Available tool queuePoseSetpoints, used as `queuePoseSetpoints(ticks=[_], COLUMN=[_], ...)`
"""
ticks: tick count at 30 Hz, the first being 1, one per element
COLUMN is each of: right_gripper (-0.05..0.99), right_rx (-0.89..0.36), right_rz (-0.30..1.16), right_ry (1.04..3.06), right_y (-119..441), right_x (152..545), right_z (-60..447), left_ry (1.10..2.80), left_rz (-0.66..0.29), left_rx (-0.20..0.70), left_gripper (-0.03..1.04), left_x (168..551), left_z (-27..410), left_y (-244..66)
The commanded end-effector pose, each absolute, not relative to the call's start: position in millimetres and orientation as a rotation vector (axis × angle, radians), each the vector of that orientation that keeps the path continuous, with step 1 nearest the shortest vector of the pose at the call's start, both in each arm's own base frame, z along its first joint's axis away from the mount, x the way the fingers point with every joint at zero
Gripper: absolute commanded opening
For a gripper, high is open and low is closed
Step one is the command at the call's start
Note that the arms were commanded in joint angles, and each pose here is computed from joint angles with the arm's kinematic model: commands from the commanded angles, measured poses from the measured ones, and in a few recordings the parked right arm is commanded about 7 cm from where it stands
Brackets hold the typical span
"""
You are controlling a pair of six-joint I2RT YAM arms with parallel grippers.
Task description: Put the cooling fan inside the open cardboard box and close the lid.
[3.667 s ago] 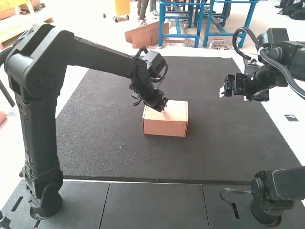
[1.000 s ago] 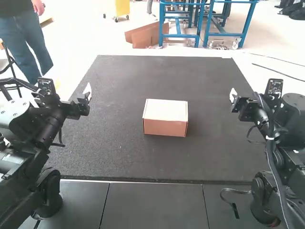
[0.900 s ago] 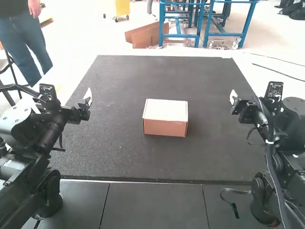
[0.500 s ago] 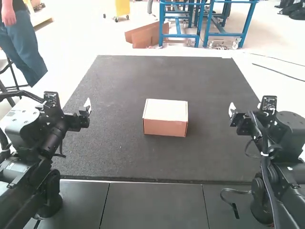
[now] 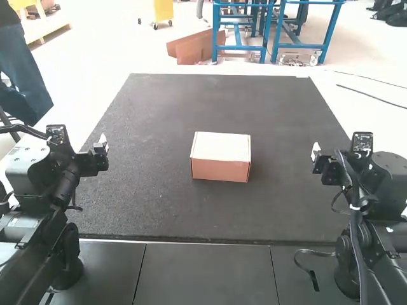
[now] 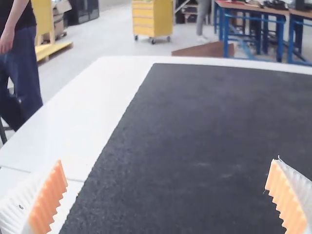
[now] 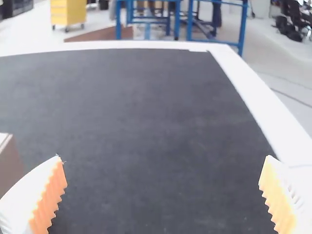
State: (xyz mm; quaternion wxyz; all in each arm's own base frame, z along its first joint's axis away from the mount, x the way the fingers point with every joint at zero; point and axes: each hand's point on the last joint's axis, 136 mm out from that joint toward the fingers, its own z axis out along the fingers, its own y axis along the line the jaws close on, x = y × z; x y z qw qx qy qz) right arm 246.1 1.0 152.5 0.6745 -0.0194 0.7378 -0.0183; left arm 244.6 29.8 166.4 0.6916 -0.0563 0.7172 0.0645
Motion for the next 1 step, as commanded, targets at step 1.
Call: queuePoseSetpoints(ticks=[1], right_gripper=[0.91], right_rx=[-0.06], right_rz=[-0.05], right_ry=[1.66], right_y=[0.8], right_x=[245.9], right_z=[151.4], left_ry=[1.59], left_rz=[0.148], left_rx=[-0.144], left_gripper=[0.97], left_x=[243.9], left_z=[166.7], left_y=[32.6])
